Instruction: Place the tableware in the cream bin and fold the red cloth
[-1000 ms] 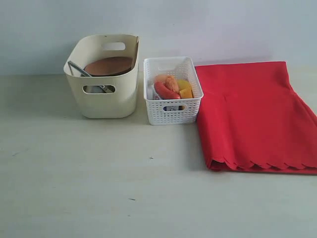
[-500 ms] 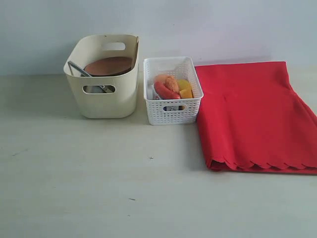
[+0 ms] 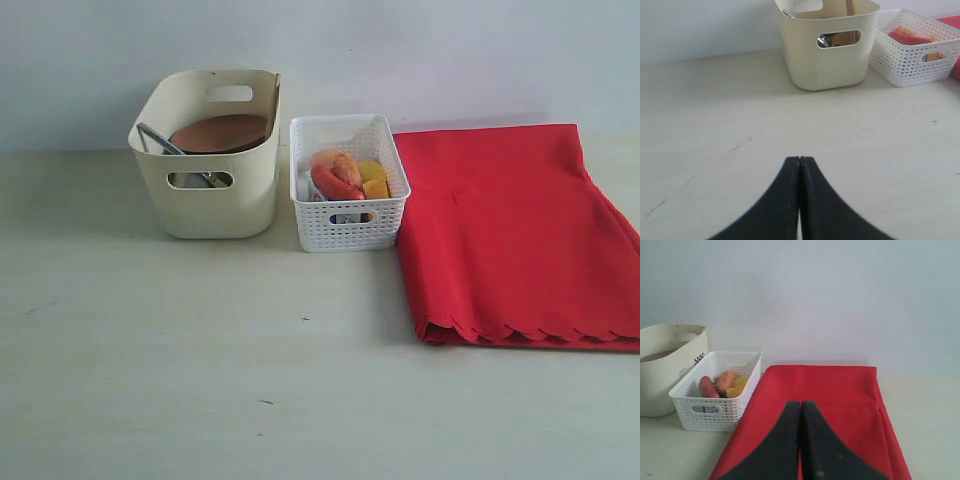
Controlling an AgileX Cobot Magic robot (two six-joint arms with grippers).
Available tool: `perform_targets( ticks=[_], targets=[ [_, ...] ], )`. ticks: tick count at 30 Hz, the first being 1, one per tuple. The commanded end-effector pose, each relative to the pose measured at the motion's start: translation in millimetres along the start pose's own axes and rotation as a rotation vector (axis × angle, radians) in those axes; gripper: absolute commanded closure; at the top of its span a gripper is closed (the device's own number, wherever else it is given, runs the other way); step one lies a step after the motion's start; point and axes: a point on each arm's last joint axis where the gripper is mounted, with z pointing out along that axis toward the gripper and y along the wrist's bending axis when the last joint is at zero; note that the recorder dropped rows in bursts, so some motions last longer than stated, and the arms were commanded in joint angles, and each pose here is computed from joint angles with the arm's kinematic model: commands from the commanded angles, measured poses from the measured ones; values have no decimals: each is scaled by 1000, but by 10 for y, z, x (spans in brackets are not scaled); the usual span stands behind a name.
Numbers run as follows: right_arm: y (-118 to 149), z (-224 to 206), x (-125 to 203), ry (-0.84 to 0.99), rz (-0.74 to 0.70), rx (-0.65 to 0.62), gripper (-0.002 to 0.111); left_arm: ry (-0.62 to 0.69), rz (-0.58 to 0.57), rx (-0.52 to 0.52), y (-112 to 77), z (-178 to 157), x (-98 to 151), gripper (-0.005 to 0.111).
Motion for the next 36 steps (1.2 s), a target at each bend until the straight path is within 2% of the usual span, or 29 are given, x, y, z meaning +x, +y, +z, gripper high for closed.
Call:
perform_targets(
  ticks=[1,10,17,23,36],
  targets=[
    [-41,33,104,-20,0,37,108,-17,-6,-3,2,-1,-5,107],
    [-41,-41,336,-81,-6,46,108,-17,-6,-3,2,-1,-5,107],
    [8,-12,541,-40,-7,-56,108,-17,-6,-3,2,-1,-5,107],
    [4,26,713,18,10,-59,108,-17,-6,-3,2,-1,-5,107],
    [26,24,767,61,29,-83,108,-17,-6,-3,2,-1,-5,107]
  ],
)
